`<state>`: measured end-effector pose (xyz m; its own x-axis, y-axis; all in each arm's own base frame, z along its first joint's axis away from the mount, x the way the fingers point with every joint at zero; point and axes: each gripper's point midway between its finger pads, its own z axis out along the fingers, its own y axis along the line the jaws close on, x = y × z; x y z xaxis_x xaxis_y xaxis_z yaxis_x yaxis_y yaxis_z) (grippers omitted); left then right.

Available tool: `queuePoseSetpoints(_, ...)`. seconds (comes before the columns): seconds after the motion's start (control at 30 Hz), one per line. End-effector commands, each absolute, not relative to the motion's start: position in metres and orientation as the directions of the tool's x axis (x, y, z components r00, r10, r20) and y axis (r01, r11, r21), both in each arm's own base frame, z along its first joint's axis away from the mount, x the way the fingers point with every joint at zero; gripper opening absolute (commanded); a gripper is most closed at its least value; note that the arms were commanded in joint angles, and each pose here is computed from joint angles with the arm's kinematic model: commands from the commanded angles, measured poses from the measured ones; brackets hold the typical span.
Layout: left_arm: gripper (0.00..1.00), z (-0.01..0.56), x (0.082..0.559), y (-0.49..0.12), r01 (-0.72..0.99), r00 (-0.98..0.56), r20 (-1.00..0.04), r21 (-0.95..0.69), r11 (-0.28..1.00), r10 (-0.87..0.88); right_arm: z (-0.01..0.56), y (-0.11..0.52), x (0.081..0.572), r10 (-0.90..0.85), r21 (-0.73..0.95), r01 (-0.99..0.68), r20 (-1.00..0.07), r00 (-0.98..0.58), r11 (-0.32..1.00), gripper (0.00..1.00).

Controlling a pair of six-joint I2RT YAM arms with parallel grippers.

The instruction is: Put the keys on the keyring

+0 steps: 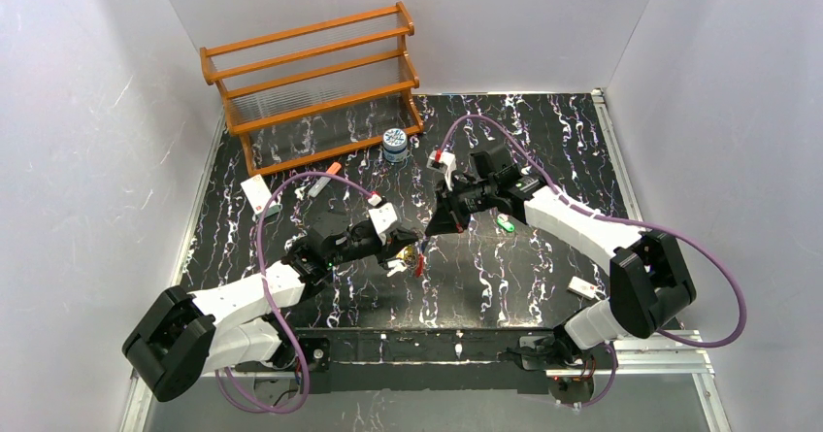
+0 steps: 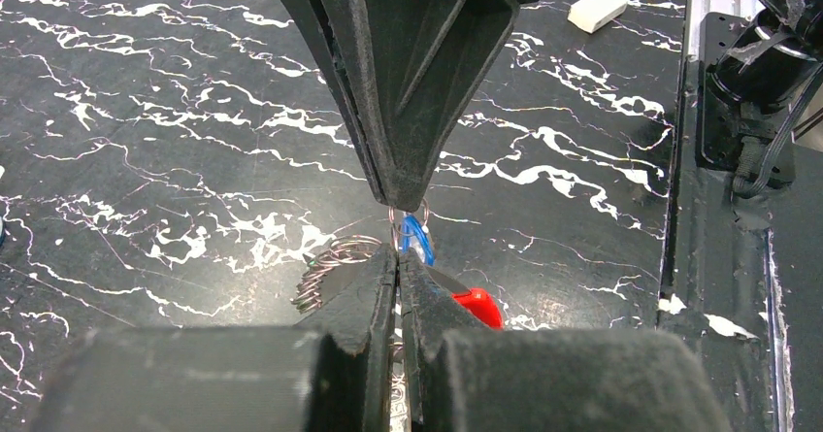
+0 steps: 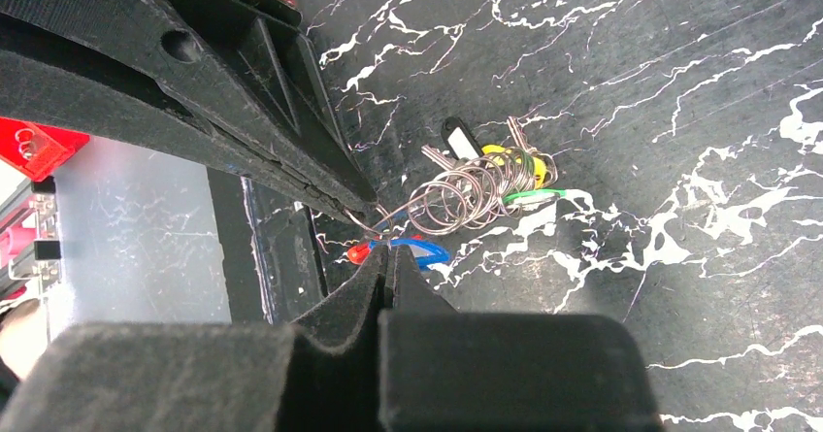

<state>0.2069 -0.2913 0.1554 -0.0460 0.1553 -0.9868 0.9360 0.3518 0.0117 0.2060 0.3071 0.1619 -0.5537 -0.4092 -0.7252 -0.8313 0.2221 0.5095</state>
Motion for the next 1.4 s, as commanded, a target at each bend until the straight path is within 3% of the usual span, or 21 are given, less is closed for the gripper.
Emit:
queuePoseSetpoints(0.0,0.00,0.174,0.205,-0.293,0.937,-0.003,-0.994,0.034,0.348,0.106,0.158,0.308,0.210,-0.403,0.493,-0.838,-0.735,-0.545,0.233,0.01)
queuePoseSetpoints(0.2,0.00,0.176,0.205,-0.292,0.933,0.001,-0.996,0.034,0.359,0.090,0.162,0.306,0.215,-0.390,0.464,-0.846,-0.750,-0.533,0.264,0.04)
queuePoseSetpoints(0.33,0.00,0.176,0.205,-0.291,0.932,-0.001,-0.996,0.030,0.362,0.087,0.176,0.303,0.224,-0.340,0.408,-0.858,-0.796,-0.501,0.311,0.49)
queuePoseSetpoints(0.6,0.00,0.176,0.204,-0.290,0.931,0.018,-0.996,0.050,0.361,0.091,0.219,0.296,0.229,-0.257,0.234,-0.922,-0.913,-0.318,0.308,0.88)
queuePoseSetpoints(1.0,0.00,0.175,0.204,-0.291,0.935,0.036,-0.994,0.070,0.348,0.102,0.234,0.286,0.216,-0.092,-0.018,-0.964,-0.996,-0.006,0.265,0.90)
queuePoseSetpoints(1.37,0.00,0.166,0.201,-0.294,0.947,0.013,-0.993,0.050,0.316,0.118,0.207,0.282,0.220,-0.096,-0.001,-0.951,-0.995,-0.030,0.308,0.99)
